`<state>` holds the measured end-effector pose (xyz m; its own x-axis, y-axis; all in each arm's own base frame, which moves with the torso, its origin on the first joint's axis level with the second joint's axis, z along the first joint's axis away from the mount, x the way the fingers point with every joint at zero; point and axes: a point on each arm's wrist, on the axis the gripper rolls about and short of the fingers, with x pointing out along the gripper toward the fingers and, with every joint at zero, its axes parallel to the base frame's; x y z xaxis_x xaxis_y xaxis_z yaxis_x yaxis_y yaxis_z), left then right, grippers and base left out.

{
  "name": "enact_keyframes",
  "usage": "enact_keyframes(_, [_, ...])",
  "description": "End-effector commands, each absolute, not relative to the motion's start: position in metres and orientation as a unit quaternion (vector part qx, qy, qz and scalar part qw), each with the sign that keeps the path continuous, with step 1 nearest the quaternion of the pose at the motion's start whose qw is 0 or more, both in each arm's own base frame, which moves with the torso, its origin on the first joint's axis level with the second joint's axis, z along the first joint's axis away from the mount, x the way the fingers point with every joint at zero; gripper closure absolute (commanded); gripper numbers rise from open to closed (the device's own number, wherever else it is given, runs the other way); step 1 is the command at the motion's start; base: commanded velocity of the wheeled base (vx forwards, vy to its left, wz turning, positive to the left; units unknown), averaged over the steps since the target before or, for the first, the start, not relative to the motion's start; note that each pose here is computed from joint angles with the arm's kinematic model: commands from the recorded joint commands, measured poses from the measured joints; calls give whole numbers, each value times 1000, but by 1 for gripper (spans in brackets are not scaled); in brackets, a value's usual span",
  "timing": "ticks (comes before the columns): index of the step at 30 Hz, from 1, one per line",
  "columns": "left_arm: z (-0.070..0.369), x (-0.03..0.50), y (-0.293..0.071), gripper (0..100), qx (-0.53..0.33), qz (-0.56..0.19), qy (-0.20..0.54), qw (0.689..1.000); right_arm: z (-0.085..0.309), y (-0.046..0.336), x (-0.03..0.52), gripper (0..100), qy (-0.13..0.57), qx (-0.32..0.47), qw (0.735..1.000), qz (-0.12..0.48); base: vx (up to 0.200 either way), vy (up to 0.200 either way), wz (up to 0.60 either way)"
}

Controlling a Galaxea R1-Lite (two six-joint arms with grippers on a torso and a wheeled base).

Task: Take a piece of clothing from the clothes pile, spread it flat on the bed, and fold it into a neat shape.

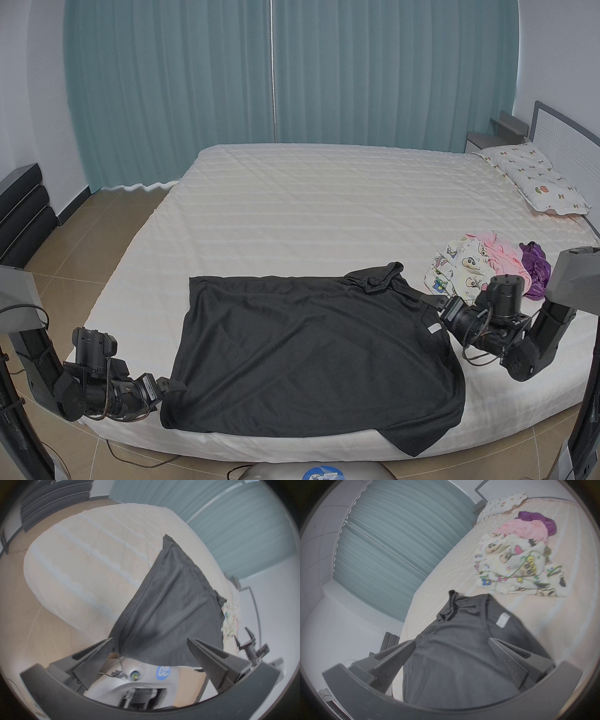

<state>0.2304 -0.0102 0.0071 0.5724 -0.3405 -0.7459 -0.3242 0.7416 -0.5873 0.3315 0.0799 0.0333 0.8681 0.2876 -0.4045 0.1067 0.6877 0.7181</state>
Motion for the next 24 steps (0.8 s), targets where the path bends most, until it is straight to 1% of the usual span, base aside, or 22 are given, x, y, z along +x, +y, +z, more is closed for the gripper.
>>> enact_keyframes(1, [19, 246, -10, 0, -407, -5, 432, 805, 32, 113, 347, 0, 254, 396, 880, 68, 200, 0, 0])
enact_keyframes(2, [19, 245, -10, 0, -434, 8, 432, 791, 27, 112, 355, 0, 252, 398, 879, 66, 200, 0, 0])
enact_keyframes(4, [16, 244, -11, 0, -441, 9, 440, 782, 21, 111, 369, 0, 246, 402, 880, 63, 200, 0, 0])
enact_keyframes(5, [14, 243, -11, 0, -439, 8, 444, 781, 17, 111, 374, 0, 247, 402, 880, 60, 0, 0, 0])
enact_keyframes(9, [14, 244, -11, 0, -444, 7, 441, 780, 0, 119, 392, 0, 260, 398, 878, 53, 0, 0, 0])
enact_keyframes(16, [14, 244, -11, 0, -444, 7, 440, 780, -9, 132, 433, 0, 268, 397, 876, 50, 0, 0, 0])
enact_keyframes(20, [14, 244, -11, 0, -444, 7, 441, 780, -18, 138, 443, 0, 279, 395, 874, 47, 0, 0, 0])
enact_keyframes(24, [14, 244, -11, 0, -444, 6, 441, 780, -16, 134, 452, 0, 270, 399, 875, 47, 0, 0, 0])
